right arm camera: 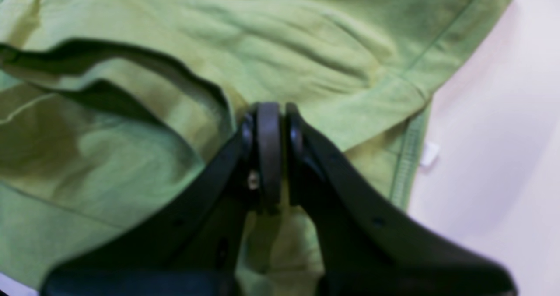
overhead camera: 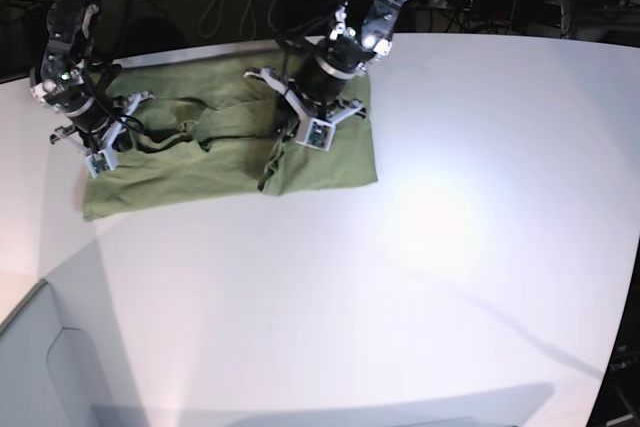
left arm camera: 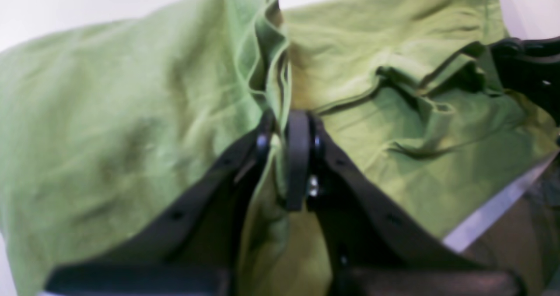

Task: Fold the T-shirt properly
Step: 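Carry the strip end with the left gripper toward the right gripper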

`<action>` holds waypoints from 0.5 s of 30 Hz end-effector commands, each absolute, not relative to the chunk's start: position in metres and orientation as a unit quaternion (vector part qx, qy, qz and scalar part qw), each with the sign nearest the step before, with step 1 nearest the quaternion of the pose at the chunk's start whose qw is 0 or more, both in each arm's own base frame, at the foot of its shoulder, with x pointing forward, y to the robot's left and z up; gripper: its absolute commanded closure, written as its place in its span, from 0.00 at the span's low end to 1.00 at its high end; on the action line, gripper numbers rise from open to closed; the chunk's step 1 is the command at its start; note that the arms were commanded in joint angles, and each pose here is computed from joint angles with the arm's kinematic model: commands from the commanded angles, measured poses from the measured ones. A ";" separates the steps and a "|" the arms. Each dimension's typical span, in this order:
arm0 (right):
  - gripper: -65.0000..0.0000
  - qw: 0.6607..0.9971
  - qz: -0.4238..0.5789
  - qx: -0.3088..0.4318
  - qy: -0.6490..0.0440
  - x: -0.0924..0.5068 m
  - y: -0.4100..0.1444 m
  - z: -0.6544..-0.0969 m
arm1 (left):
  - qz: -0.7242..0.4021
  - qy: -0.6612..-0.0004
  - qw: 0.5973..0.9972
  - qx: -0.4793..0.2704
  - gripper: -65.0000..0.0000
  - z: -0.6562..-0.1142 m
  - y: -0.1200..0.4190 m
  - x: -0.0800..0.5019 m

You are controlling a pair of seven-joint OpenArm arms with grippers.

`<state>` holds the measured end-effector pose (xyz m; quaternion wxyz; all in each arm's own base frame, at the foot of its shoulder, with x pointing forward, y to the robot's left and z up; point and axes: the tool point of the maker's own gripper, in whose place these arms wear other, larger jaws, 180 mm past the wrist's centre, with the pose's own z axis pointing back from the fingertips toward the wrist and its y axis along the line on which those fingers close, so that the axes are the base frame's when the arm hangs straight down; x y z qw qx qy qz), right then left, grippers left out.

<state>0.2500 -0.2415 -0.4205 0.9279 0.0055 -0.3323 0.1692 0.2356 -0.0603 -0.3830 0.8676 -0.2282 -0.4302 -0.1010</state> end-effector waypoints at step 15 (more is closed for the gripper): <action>1.00 0.921 0.178 0.003 -0.345 0.256 -0.243 -0.412 | -0.132 -0.447 0.844 -0.264 1.00 -0.367 -0.104 0.250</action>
